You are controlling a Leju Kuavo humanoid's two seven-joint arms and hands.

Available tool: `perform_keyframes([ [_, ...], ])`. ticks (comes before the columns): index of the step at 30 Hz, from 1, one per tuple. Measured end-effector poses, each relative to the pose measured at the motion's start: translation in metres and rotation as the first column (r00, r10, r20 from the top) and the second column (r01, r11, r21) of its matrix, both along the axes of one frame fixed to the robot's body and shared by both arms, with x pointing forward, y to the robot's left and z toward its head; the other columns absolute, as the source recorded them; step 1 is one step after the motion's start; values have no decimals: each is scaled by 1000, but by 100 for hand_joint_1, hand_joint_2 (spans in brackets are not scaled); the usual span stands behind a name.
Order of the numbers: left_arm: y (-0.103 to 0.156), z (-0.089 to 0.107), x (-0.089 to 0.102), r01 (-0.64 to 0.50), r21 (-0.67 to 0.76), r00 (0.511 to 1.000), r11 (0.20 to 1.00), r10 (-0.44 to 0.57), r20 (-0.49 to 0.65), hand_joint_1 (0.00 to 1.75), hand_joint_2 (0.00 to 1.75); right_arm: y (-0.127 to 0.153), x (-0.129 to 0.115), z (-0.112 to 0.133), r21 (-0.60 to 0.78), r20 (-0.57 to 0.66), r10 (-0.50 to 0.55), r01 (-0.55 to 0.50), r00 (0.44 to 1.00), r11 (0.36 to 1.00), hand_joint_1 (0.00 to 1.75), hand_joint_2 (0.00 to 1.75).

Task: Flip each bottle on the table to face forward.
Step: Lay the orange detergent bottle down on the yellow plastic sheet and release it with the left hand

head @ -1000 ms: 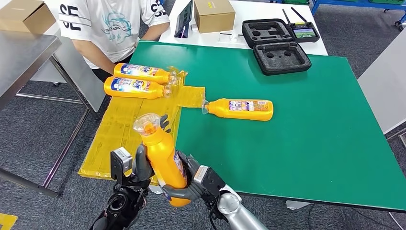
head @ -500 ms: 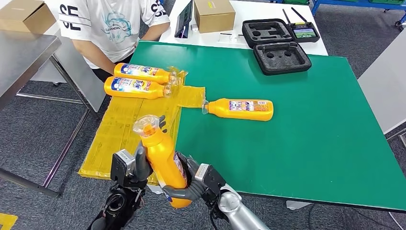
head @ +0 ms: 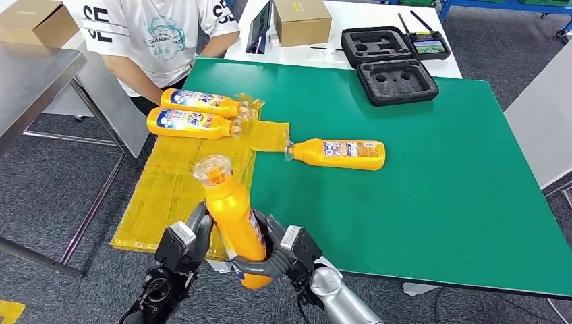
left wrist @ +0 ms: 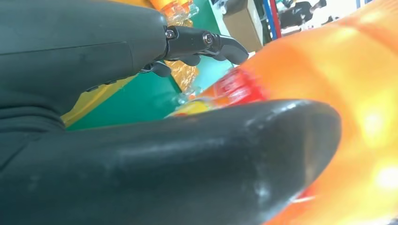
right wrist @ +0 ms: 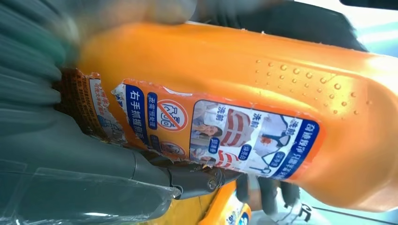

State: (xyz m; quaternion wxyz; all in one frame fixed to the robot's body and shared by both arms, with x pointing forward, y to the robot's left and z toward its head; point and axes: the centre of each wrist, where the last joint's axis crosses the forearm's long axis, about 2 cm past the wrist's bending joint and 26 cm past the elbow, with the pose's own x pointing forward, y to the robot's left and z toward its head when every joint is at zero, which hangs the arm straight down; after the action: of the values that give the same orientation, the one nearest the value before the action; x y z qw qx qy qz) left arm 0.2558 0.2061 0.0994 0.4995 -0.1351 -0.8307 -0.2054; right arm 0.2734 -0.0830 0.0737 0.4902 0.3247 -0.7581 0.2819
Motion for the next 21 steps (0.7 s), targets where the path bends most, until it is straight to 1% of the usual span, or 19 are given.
perform_keyframes([
  [4, 1, -7, -8, 34, 27, 999, 999, -34, -23, 0, 175, -7, 8, 5, -5, 34, -28, 29, 999, 1000, 175, 175],
  [13, -2, -7, -8, 101, 29, 994, 994, -100, -38, 0, 175, -11, 13, 8, -28, 68, -45, 47, 997, 998, 175, 175],
  [21, -5, -4, -4, 102, 54, 995, 993, -102, -16, 0, 175, -11, 12, 4, -62, 71, -35, 40, 997, 997, 175, 175],
])
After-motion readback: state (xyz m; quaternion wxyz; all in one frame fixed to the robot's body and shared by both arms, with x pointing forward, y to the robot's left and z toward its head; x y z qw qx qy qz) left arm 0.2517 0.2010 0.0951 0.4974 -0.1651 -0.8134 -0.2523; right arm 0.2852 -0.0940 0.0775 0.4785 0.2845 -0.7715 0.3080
